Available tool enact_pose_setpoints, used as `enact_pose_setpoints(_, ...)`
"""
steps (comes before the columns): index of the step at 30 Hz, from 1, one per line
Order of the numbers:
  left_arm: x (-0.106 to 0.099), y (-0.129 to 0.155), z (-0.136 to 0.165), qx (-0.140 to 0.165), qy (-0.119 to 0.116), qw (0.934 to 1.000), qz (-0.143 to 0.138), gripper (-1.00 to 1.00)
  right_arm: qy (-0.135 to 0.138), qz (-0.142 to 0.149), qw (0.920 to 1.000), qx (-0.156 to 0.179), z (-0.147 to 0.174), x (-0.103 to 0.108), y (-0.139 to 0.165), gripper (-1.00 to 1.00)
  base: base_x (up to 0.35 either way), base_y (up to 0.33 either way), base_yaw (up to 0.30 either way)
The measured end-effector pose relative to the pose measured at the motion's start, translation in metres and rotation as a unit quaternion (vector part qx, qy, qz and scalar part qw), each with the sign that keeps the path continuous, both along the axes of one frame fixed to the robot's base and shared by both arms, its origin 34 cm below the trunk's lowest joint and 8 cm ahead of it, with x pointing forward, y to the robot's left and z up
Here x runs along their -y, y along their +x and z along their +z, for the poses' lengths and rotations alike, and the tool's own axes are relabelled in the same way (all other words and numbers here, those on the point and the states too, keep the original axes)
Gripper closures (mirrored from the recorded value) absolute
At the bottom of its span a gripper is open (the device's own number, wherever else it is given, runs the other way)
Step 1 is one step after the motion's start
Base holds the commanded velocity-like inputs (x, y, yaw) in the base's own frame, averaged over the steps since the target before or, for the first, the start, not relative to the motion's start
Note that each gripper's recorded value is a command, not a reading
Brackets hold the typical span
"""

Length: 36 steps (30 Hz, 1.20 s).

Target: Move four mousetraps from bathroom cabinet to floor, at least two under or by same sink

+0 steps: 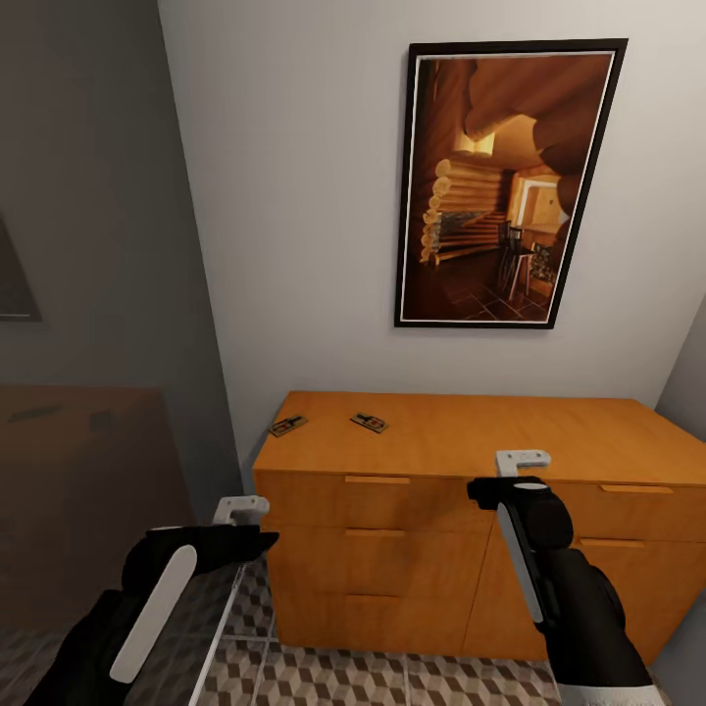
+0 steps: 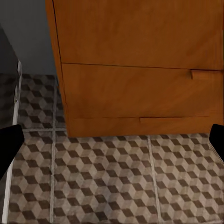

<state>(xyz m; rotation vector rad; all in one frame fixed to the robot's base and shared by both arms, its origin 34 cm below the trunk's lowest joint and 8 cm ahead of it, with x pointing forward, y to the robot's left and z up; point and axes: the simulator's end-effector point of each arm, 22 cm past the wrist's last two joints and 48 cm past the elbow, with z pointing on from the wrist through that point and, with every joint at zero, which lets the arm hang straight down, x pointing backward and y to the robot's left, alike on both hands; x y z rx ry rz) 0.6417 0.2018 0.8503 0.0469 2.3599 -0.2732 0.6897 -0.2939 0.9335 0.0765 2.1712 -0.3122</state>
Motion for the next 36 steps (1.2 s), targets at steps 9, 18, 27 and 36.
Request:
enact_pose_setpoints(9, 0.012, 0.004, 0.007, 0.003, -0.010, 0.9999, -0.005, -1.00, 0.000, 0.001, 1.0000, 0.006, 0.006, -0.001, 0.003, -1.00, 0.000, 0.000, 0.000)
enact_pose_setpoints(18, 0.015, 0.005, 0.009, 0.004, -0.011, 0.9999, -0.007, -1.00, 0.000, 0.001, 0.9999, 0.010, 0.011, -0.001, 0.006, -1.00, 0.000, 0.000, 0.000)
enact_pose_setpoints(27, 0.016, 0.009, 0.015, 0.010, -0.011, 0.9999, -0.007, -1.00, 0.000, 0.001, 0.9992, 0.041, 0.045, -0.001, 0.023, -1.00, 0.000, 0.000, 0.000)
enact_pose_setpoints(36, 0.016, 0.034, 0.053, 0.046, -0.012, 0.9988, -0.009, -1.00, 0.004, 0.003, 0.9965, 0.083, 0.094, -0.004, 0.044, -1.00, 0.000, 0.000, 0.000)
